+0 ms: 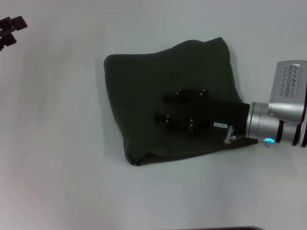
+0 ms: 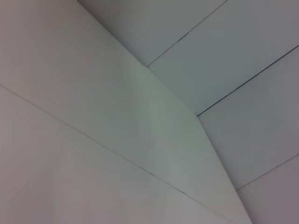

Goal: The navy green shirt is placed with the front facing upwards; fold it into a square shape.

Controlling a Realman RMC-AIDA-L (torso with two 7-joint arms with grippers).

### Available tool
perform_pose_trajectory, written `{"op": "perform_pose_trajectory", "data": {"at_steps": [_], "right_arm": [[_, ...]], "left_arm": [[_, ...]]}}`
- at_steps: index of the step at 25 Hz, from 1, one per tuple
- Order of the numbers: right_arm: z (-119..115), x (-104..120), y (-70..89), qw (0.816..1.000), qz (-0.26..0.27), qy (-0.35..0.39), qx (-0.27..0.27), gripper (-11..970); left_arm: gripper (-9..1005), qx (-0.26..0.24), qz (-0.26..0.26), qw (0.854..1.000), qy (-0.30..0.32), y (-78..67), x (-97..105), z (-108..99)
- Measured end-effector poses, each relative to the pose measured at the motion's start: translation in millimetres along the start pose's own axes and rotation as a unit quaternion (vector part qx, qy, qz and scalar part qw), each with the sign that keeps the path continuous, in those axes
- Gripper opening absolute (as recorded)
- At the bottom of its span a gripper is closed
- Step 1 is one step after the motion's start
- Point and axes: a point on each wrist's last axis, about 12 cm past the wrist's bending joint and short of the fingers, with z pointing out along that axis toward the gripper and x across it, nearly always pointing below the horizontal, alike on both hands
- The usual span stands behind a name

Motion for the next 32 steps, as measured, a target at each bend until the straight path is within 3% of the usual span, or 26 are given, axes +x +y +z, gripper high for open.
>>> {"op": "perform_pose_trajectory", "data": {"at_steps": [13,18,20,22,26,32], "right_arm": [[-28.6,6.5,-27.3,0.993,0.009,-0.002,0.117,563],[-43.8,7.6,-53.0,0.975,0.03,0.001,0.222,563],[-48.8,3.0,-58.1,0.97,0.035,-0.02,0.241,563],[-49.0,-3.7,-54.7,0.976,0.027,-0.038,0.212,563],[-38.1,-14.1,-33.7,0.995,0.012,-0.045,0.092,563],[-18.2,-26.7,-11.1,0.998,0.013,-0.064,-0.019,563]], "left_arm": [[829,-0.003,-0.005,1.0,0.0,2.5,3.2,-2.1],[829,-0.002,-0.005,1.0,0.0,2.6,4.3,-1.7],[829,-0.003,-0.006,1.0,0.001,2.8,4.7,-1.8],[828,-0.003,-0.006,1.0,0.001,3.0,5.1,-2.1],[828,-0.004,-0.008,1.0,0.0,3.8,5.9,-3.2],[828,-0.007,-0.008,1.0,-0.008,5.7,4.9,-6.5]]}}
